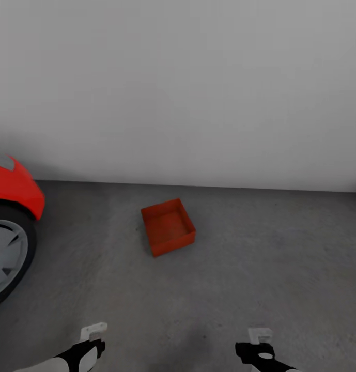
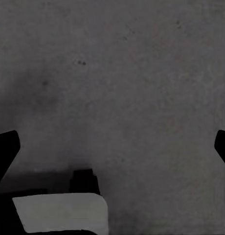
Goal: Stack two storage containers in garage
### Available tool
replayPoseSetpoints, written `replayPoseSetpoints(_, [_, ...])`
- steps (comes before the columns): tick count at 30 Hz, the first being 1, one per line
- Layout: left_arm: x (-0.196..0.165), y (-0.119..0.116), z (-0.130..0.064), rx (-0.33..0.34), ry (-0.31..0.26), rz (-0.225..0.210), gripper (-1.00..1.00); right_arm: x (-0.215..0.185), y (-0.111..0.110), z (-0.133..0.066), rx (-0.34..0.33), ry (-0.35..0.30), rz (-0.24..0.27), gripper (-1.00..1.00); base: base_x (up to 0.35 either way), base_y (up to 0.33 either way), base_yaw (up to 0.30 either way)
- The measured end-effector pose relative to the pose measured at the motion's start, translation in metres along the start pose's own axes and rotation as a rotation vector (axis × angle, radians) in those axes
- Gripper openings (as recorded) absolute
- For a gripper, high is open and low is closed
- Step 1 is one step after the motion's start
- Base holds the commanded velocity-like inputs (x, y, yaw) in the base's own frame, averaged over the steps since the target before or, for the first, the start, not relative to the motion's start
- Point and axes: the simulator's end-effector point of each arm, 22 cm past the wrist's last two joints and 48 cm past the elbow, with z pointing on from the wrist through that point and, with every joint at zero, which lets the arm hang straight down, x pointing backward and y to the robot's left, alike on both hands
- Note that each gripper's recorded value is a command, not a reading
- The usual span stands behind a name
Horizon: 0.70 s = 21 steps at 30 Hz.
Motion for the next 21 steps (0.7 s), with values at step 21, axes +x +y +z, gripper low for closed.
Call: replayPoseSetpoints(21, [0.210, 0.000, -0.016, 0.190, 0.242, 0.077, 1.00, 0.315, 0.013, -0.101, -0.065, 0.393, -0.033, 1.00, -0.028, 0.000, 0.000])
